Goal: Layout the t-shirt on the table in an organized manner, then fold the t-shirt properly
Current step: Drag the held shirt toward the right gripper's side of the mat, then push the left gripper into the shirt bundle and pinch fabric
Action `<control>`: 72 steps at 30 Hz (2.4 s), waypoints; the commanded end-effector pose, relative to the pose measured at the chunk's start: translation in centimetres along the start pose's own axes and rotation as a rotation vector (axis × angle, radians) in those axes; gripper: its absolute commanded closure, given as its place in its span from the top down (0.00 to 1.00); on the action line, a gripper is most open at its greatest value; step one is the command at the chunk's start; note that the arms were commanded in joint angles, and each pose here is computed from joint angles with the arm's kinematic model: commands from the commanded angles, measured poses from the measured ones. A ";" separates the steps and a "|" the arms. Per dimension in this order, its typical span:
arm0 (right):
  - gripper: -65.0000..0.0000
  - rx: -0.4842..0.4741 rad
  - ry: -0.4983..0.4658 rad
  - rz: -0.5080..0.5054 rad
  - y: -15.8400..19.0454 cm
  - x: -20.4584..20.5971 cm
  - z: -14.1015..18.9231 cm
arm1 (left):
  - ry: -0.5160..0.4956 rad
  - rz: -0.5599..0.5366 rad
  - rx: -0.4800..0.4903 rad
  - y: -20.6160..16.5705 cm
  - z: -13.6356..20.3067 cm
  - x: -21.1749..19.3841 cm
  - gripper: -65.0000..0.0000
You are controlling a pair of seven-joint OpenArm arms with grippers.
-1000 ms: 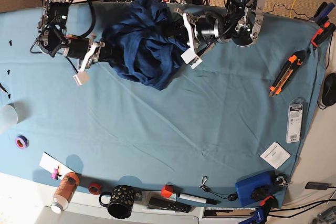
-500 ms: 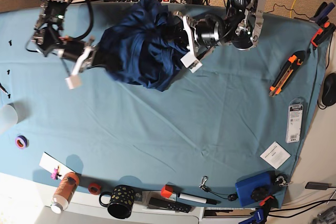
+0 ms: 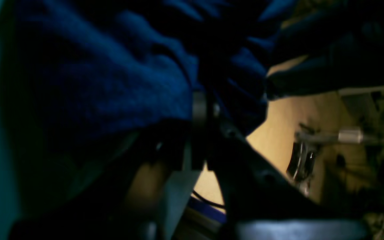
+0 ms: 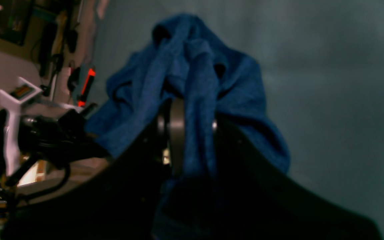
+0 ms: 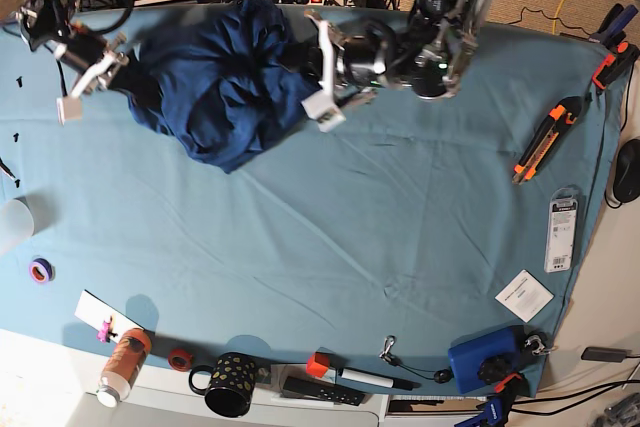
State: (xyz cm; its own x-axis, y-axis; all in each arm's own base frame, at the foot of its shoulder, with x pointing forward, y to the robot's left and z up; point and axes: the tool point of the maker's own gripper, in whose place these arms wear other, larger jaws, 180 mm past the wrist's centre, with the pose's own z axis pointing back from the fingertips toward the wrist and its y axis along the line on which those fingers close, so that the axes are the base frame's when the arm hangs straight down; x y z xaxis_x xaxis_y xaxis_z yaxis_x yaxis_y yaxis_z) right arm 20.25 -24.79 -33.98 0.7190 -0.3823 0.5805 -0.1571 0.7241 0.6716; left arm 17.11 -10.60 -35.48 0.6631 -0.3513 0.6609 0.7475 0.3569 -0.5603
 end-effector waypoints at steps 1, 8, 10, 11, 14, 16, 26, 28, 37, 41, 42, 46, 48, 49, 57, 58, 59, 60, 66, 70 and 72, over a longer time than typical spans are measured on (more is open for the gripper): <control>0.00 0.000 -0.047 0.023 0.2 1.4 1.0 | -0.046 -0.039 -0.016 -0.8 -0.3 1.9 0.00; 0.00 -0.120 -0.149 0.004 -2.1 2.6 5.5 | -0.080 -0.157 -0.067 -4.3 -3.0 5.9 0.00; 0.00 -0.161 -0.199 0.005 -2.7 3.4 7.1 | -0.089 -0.193 -0.074 -5.1 -3.5 6.9 0.00; 0.00 -0.180 -0.222 0.006 -3.0 3.8 7.9 | -0.092 -0.204 -0.069 -5.2 -3.7 7.4 0.00; 0.00 -0.225 -0.278 0.007 -3.6 4.6 9.9 | -0.110 -0.228 -0.058 -5.6 -4.1 8.5 0.00; 0.00 -0.246 -0.305 0.008 -3.8 4.9 10.8 | -0.121 -0.240 -0.051 -5.8 -4.2 9.0 0.00; 0.00 -0.250 -0.333 -0.023 -3.9 4.2 10.9 | -0.098 -0.202 -0.075 -5.7 -6.7 10.0 0.00; 0.00 -0.244 -0.337 -0.037 -3.9 3.8 10.6 | -0.093 -0.199 -0.073 -5.0 -7.1 10.5 0.00; 0.00 -0.317 -0.289 -0.037 -5.3 3.2 9.8 | -0.035 -0.298 -0.004 -2.9 -8.2 12.9 0.00; 0.00 -0.336 -0.292 -0.021 -5.7 4.2 9.1 | -0.053 -0.316 0.015 -2.2 -8.2 14.0 0.00; 0.00 -0.339 -0.295 -0.017 -5.8 4.5 8.9 | -0.055 -0.319 0.020 -2.0 -8.2 14.3 0.00; 0.00 -0.350 -0.305 -0.001 -5.9 5.6 8.4 | -0.050 -0.340 0.033 -0.9 -8.2 15.2 0.00; 0.00 -0.370 -0.295 0.003 -6.3 5.7 8.2 | -0.053 -0.344 0.045 -0.2 -8.3 15.7 0.00; 0.00 -0.388 -0.282 0.004 -6.6 5.6 8.2 | -0.051 -0.347 0.052 0.2 -8.3 16.0 0.00; 0.00 -0.480 -0.268 -0.027 -8.2 5.7 8.4 | -0.030 -0.357 0.087 2.8 -8.3 17.5 0.00; 0.00 -0.494 -0.262 -0.039 -8.4 5.4 8.5 | -0.024 -0.352 0.090 3.1 -8.4 17.3 0.00; 0.00 -0.506 -0.258 -0.061 -8.7 5.0 8.5 | -0.022 -0.348 0.090 3.2 -8.4 17.2 0.00; 0.00 -0.505 -0.265 -0.077 -8.7 4.7 8.4 | -0.019 -0.343 0.089 3.2 -8.5 17.0 0.00; 0.00 -0.457 -0.303 -0.199 -8.0 1.1 6.4 | -0.020 -0.338 0.087 3.2 -8.6 16.8 0.00; 0.00 -0.435 -0.305 -0.223 -7.7 0.4 5.7 | -0.020 -0.338 0.087 3.2 -8.6 16.8 0.00; 0.00 -0.435 -0.304 -0.223 -7.7 0.4 5.8 | -0.020 -0.338 0.087 3.2 -8.6 16.8 0.00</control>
State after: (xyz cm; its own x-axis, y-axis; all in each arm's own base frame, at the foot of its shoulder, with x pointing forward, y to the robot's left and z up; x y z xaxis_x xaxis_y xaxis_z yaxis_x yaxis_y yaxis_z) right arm 17.41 -33.35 -37.28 0.4785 -0.6711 0.5663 0.3370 0.7358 0.5873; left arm 30.41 -21.30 -33.09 0.4127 -0.4947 0.7648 0.9042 0.3240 -0.2783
